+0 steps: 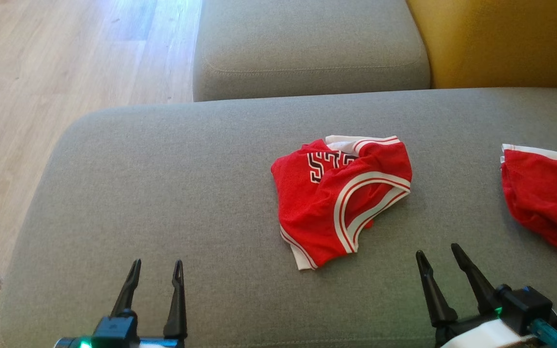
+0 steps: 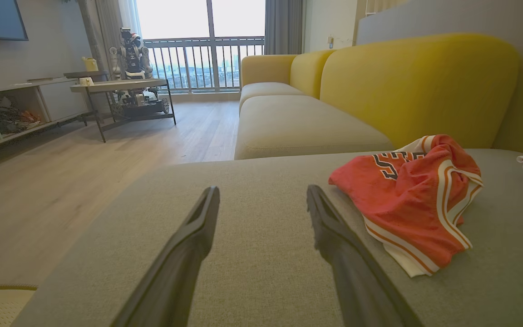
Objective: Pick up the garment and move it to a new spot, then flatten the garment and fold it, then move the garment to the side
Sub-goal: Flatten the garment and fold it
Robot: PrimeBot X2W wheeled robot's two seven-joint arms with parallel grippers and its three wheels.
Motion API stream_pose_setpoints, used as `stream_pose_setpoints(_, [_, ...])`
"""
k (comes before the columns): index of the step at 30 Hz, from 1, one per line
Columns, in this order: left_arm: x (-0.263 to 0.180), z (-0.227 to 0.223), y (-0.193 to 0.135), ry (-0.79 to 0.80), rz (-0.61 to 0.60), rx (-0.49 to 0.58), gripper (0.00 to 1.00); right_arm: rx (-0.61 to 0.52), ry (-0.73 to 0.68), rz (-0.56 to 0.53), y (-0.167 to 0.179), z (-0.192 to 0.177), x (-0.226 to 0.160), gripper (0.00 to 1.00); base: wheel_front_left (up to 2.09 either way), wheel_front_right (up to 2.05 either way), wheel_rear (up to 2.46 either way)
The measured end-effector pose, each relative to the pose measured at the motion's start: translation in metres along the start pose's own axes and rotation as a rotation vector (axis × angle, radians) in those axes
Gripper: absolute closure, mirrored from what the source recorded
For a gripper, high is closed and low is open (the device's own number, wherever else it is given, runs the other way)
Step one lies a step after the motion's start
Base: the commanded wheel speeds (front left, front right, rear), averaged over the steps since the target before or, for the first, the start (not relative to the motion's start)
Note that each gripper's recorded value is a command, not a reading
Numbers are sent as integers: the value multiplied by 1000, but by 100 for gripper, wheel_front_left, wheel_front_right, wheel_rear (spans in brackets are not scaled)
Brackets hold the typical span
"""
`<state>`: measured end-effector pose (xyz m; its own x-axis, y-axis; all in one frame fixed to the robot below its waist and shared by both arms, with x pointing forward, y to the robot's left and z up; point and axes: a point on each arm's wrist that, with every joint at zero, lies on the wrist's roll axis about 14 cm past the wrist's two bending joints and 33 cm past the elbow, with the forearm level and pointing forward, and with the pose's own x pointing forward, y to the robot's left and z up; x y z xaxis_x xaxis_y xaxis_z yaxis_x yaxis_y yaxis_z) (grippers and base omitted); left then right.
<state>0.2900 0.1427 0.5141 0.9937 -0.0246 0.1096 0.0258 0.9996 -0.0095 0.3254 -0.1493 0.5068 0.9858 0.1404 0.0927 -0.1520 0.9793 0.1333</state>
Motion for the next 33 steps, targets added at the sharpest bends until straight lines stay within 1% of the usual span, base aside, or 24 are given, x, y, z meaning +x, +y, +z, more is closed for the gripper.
stream_pose_setpoints(9, [-1,-4,-6,13,-21,6,0,3,-2,-9,-2,0,-2,0,0,0,0])
stream_pose_setpoints(12, [-1,-11,-14,36,-70,17,0,5,-1,-17,-4,0,-4,0,0,0,0])
stream_pose_setpoints(15, [-1,-21,-39,64,-185,35,0,7,4,-30,-8,-2,-6,0,0,0,0])
stream_pose_setpoints(18, [6,-26,-76,69,-352,62,0,9,10,-52,-13,-3,-8,0,0,0,0])
stream_pose_setpoints(21, [16,-30,-116,62,-530,113,0,8,6,-76,-20,-2,-8,0,0,0,0])
stream_pose_setpoints(25, [30,-40,-157,65,-708,190,0,4,-10,-110,-31,4,-6,0,0,0,0])
stream_pose_setpoints(28, [39,-55,-176,110,-778,192,0,-3,-18,-143,-41,7,-5,0,0,0,0])
stream_pose_setpoints(33, [52,-84,-199,189,-889,230,0,-6,6,-192,-56,1,-3,0,0,0,0])
